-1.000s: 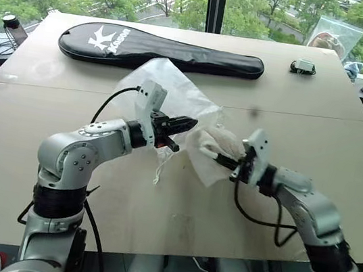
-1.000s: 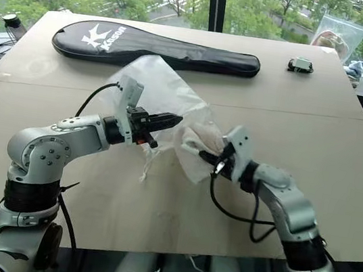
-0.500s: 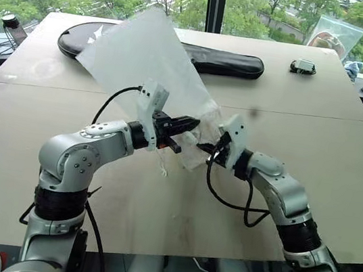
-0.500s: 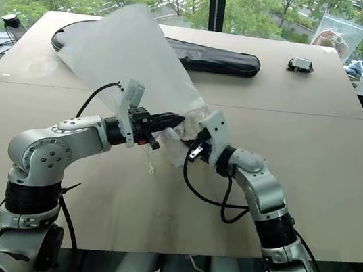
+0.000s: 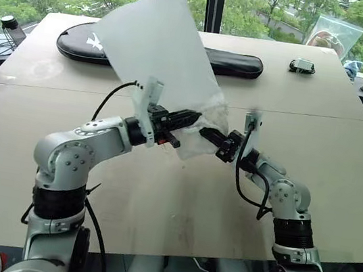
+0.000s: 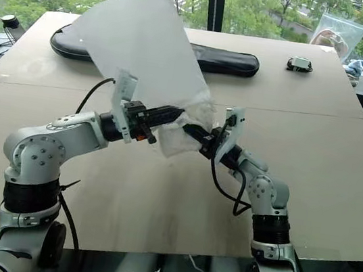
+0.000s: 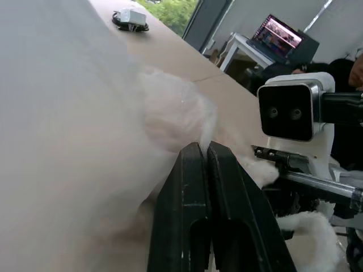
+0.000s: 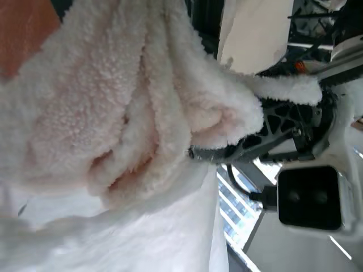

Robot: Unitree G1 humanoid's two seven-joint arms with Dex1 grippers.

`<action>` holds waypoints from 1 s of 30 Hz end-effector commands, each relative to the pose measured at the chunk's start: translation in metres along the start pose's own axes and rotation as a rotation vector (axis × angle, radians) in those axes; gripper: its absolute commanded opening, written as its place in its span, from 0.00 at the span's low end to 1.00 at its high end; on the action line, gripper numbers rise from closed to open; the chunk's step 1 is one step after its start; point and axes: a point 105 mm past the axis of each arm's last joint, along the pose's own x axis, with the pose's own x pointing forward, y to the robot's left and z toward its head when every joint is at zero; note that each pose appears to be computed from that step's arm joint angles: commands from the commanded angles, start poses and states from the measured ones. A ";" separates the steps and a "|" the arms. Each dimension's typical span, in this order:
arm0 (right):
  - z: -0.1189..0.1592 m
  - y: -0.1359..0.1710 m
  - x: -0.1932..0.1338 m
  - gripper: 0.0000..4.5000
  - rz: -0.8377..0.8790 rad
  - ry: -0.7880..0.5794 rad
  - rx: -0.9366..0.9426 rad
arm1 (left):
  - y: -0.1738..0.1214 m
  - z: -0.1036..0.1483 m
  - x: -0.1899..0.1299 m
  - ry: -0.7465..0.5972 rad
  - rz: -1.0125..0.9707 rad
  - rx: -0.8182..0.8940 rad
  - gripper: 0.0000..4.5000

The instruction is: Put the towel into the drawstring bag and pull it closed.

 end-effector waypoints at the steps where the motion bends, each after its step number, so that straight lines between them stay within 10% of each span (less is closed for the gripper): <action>1: 0.023 0.001 0.004 0.01 -0.007 -0.101 -0.009 | -0.004 -0.003 -0.010 0.009 -0.034 -0.078 0.00; 22: -0.020 0.039 0.014 0.01 0.199 0.149 -0.220 | -0.043 0.017 0.025 -0.031 -0.246 -0.127 0.00; 30: -0.007 -0.016 0.025 0.01 -0.126 0.110 -0.262 | -0.056 -0.004 0.019 0.061 -0.296 -0.131 0.00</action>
